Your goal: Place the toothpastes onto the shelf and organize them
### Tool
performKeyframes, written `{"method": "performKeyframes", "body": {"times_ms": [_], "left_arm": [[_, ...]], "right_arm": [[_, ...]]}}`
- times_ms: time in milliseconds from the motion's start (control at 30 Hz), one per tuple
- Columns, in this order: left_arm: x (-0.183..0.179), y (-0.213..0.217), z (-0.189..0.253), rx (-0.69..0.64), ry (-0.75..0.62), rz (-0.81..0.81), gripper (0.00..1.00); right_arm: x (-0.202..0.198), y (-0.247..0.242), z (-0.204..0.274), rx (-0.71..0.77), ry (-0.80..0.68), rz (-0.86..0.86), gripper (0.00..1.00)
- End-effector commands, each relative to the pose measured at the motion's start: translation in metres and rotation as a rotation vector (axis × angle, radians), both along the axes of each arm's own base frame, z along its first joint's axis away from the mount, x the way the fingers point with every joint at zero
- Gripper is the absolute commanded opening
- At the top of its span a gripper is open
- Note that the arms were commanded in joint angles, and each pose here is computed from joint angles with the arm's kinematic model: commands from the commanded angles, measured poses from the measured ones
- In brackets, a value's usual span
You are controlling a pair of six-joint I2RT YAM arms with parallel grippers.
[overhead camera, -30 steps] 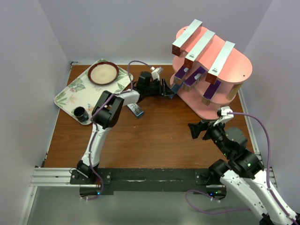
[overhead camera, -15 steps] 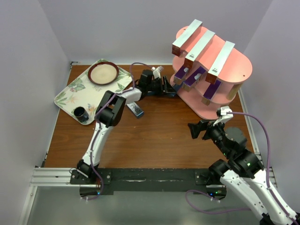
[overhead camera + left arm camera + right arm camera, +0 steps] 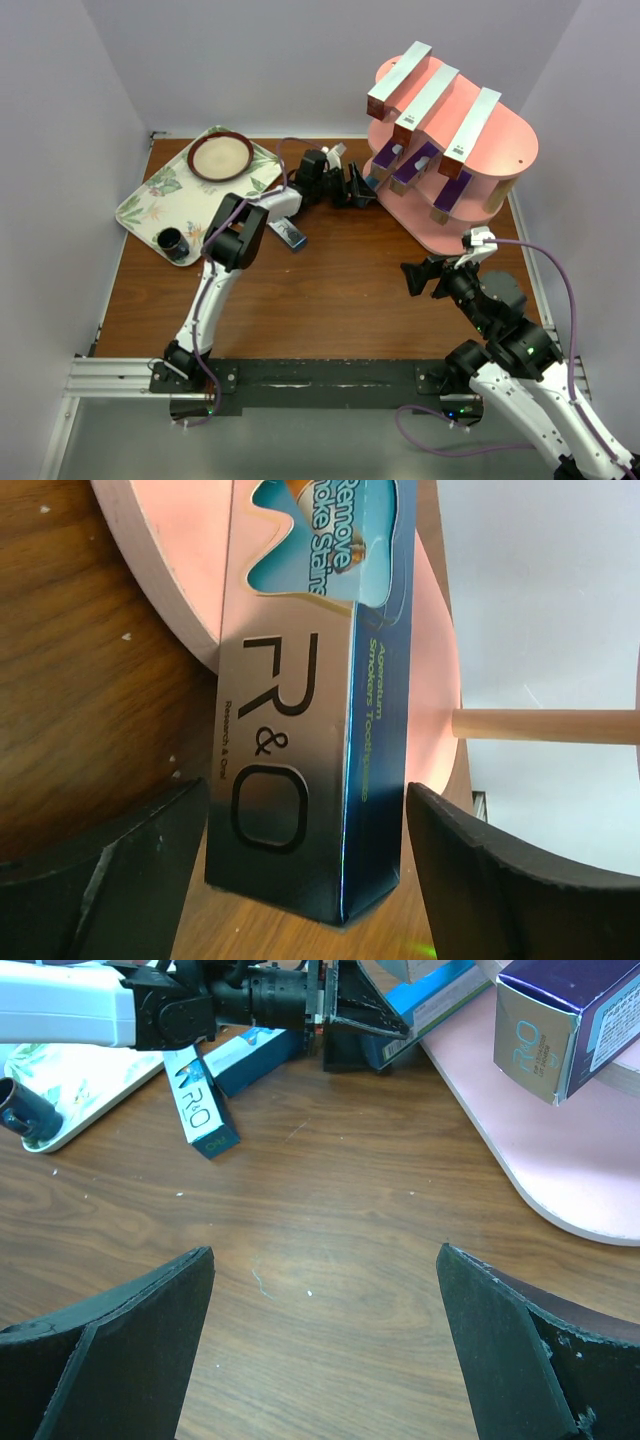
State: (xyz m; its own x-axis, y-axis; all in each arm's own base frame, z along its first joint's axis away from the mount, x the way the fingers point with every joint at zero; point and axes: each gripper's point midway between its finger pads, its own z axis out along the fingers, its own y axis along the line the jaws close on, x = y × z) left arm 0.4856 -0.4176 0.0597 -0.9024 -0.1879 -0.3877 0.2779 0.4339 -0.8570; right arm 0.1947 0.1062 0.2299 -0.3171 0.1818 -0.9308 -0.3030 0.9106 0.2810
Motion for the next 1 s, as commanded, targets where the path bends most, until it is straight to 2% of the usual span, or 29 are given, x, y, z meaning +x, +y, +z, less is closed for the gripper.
{"method": "performKeyframes", "body": {"times_ms": [0,233,467,600,800,967], "left_arm": [[0.006,0.013,0.034,0.009,-0.029,0.055,0.87],[-0.006,0.024,0.044,0.029,-0.020,0.086,0.87],[-0.009,0.023,0.051,0.005,-0.020,0.080,0.72],[-0.006,0.021,0.049,-0.003,-0.011,0.074,0.59],[0.004,0.019,0.056,-0.014,-0.031,0.090,0.52],[0.014,0.018,0.059,-0.033,-0.024,0.106,0.52]], "right_arm": [[0.002,0.002,0.003,-0.003,-0.015,0.009,0.98],[0.003,0.003,0.003,-0.001,-0.017,0.011,0.98],[0.003,0.003,0.002,-0.003,-0.013,0.014,0.98],[0.002,0.003,0.002,-0.005,-0.014,0.012,0.98],[0.003,0.002,0.002,-0.004,-0.014,0.008,0.98],[0.002,0.002,0.001,-0.005,-0.011,0.009,0.98]]}}
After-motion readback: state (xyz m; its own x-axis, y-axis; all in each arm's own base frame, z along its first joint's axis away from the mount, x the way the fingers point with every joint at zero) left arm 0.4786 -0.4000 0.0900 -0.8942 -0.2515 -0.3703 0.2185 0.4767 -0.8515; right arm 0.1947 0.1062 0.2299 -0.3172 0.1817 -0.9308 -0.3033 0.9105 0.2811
